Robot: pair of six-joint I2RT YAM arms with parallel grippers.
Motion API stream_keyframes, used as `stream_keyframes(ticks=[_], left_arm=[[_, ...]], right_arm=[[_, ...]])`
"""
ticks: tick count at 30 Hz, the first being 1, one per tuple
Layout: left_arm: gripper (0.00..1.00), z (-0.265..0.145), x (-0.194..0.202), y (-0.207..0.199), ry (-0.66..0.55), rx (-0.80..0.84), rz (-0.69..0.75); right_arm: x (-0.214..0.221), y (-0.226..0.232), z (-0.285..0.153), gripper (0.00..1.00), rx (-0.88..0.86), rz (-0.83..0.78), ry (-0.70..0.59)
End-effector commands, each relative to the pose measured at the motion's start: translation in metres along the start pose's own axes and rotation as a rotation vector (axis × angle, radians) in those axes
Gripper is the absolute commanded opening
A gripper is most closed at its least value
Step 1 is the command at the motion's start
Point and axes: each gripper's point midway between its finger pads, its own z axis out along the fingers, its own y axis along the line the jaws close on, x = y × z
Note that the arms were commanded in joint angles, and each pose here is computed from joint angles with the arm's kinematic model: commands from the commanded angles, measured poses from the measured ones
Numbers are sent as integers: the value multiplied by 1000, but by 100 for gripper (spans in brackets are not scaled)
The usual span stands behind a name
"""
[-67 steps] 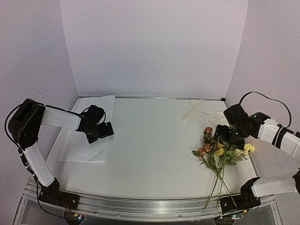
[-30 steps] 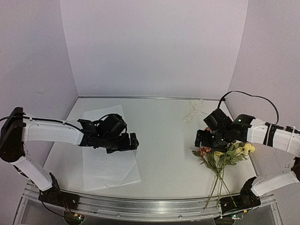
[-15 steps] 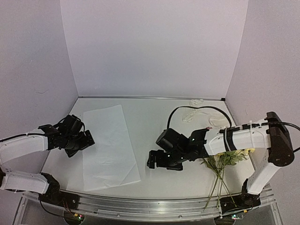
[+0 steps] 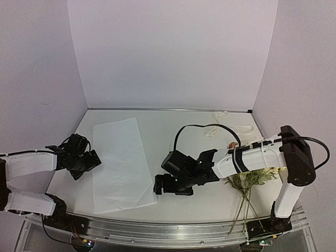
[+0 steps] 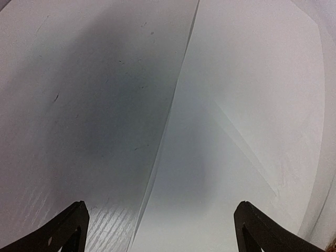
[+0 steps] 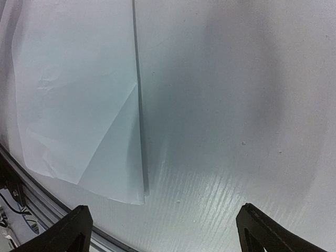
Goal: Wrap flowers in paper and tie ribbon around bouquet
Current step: Move the flattened wrapping paper to the center of the board.
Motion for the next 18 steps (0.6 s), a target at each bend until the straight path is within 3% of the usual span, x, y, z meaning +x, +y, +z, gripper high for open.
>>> stream_keyframes(ticks=[1,11,18], left_arm=[[100,15,-11,-20,-4,97,9],[100,39,-25,-57,8,211,91],[100,62,-24,-91,89,287,150]], right_arm=[[-12,13,1,98,-20,-27,-37],[-12,6,1,98,-2,-58,-43],[-14,-6,-4,98,18,-67,-59]])
